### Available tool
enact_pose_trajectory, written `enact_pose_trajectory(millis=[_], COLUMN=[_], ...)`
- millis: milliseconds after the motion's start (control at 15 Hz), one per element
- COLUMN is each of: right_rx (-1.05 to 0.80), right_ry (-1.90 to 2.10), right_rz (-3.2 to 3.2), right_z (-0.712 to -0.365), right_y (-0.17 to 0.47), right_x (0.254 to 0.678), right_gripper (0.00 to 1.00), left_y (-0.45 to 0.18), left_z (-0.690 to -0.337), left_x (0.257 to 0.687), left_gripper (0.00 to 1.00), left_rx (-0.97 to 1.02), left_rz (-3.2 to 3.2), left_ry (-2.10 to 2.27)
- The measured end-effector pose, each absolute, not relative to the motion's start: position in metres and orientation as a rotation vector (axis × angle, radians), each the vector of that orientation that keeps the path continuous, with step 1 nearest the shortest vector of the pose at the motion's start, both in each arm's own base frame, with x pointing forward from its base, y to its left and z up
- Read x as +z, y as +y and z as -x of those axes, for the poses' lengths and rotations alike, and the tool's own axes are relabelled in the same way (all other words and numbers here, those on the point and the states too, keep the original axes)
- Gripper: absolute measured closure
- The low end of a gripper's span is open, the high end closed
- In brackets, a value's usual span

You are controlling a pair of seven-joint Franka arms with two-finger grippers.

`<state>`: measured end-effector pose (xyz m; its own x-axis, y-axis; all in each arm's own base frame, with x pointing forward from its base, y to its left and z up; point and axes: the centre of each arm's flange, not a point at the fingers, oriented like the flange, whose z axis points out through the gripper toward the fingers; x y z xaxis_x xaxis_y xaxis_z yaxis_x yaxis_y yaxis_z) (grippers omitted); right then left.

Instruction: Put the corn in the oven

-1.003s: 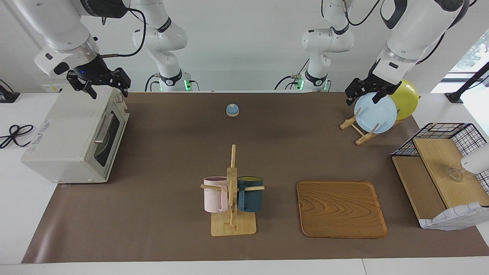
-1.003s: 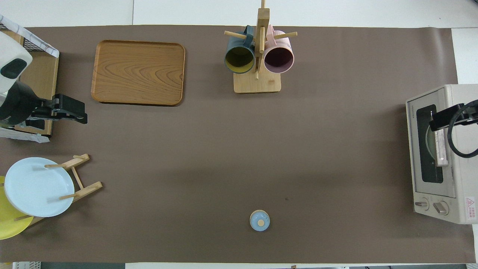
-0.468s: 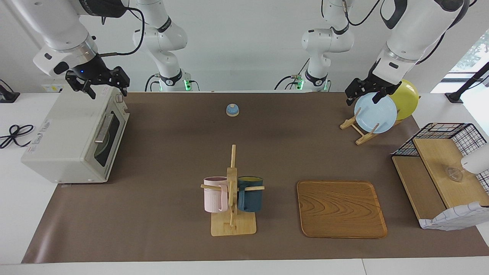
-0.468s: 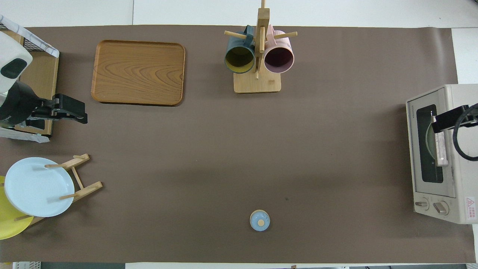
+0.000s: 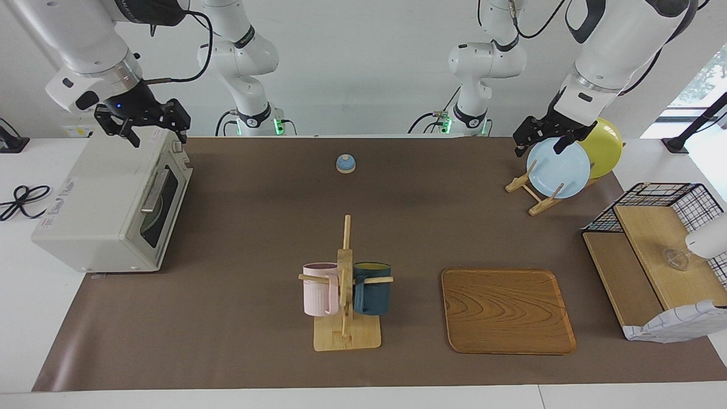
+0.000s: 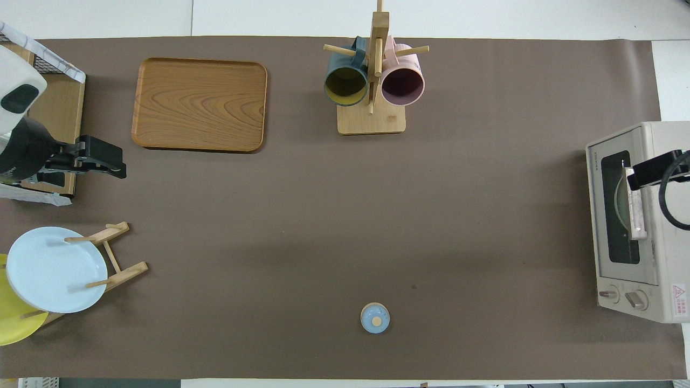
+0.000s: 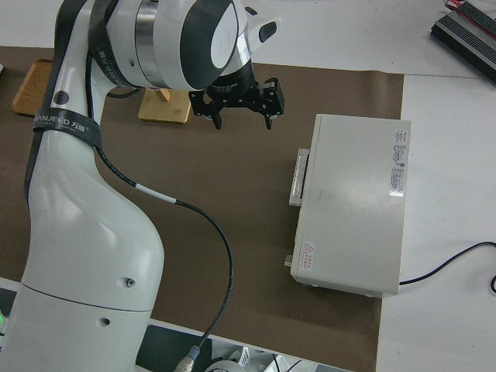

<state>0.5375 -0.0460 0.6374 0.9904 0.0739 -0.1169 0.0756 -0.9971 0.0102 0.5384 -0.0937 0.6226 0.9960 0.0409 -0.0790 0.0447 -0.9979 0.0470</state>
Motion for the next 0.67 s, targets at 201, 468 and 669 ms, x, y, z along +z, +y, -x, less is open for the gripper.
enact_pose_trajectory(millis=[201, 468, 669], right_rx=[-0.182, -0.180, -0.165], right_ry=[0.085, 0.078, 0.064], right_rz=[-3.122, -3.122, -3.121], right_z=[-0.536, -0.537, -0.538], right_y=[-0.057, -0.051, -0.045], right_x=[0.637, 0.638, 0.639], right_gripper=[0.00, 0.00, 0.00], left_y=[-0.094, -0.094, -0.094], left_z=[-0.538, -0.538, -0.538], left_x=[0.623, 0.623, 0.623], left_gripper=[0.00, 0.00, 0.00], left_rx=[-0.121, -0.121, -0.121], left_rz=[-3.090, -3.090, -3.090], left_ry=[0.066, 0.066, 0.066])
